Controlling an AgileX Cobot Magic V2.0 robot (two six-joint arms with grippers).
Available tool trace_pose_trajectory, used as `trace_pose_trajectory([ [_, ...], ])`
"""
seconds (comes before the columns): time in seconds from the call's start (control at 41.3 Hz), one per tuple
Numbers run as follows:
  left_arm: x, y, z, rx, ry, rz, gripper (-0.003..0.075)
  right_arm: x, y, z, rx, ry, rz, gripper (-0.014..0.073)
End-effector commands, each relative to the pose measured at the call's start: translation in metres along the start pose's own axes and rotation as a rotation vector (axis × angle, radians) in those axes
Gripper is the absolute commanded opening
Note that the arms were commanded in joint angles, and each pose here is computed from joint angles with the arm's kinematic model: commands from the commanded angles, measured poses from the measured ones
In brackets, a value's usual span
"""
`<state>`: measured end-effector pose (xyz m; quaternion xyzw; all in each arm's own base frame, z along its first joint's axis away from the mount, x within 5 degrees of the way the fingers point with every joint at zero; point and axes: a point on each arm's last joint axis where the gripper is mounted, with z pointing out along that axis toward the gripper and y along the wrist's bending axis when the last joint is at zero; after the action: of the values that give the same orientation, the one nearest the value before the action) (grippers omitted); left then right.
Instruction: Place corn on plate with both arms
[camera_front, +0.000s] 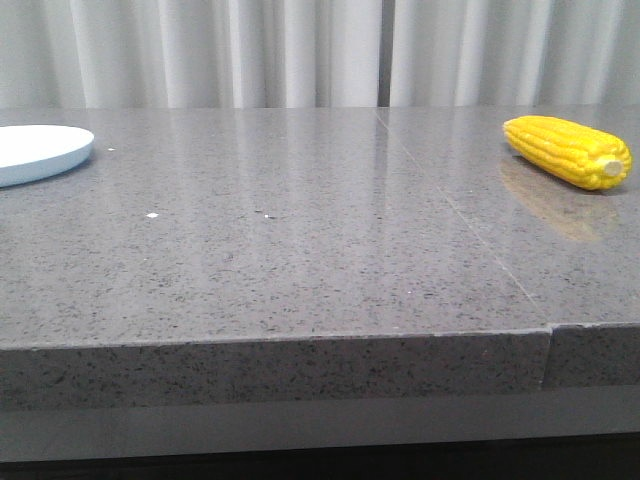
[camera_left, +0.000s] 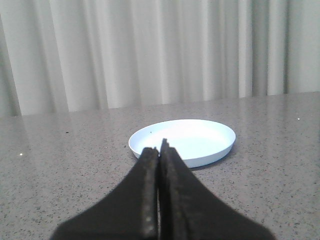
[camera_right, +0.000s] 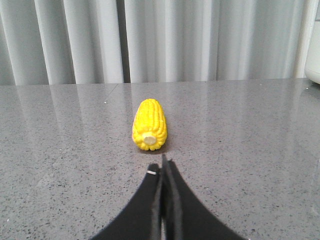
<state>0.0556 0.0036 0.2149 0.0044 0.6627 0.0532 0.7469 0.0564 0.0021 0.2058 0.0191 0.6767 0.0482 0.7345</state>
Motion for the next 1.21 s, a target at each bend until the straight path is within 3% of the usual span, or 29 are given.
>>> trace_pose_trajectory([
  [0.0,-0.008,0.001,-0.002,-0.008,-0.097,-0.024,-0.0020,-0.014,0.001,-0.002,-0.004,-0.113,-0.015,-0.0068],
  [0.703,-0.008,0.001,-0.002,-0.008,-0.097,-0.024,-0.0020,-0.014,0.001,-0.002,-0.004,-0.113,-0.015,-0.0068],
  [0.945,-0.009,0.001,-0.002,-0.009,-0.110,-0.024,-0.0020,-0.022,0.002,-0.003,-0.008,-0.171,-0.015,-0.0068],
  [1.066,-0.021,0.002,-0.004,-0.015,-0.178,-0.044,-0.0020,-0.036,0.003,-0.005,-0.010,-0.183,-0.014,-0.0068],
  [1.187,-0.054,0.005,-0.008,-0.019,-0.252,-0.055,-0.0020,-0.063,0.006,-0.011,-0.015,-0.209,-0.015,-0.0068],
])
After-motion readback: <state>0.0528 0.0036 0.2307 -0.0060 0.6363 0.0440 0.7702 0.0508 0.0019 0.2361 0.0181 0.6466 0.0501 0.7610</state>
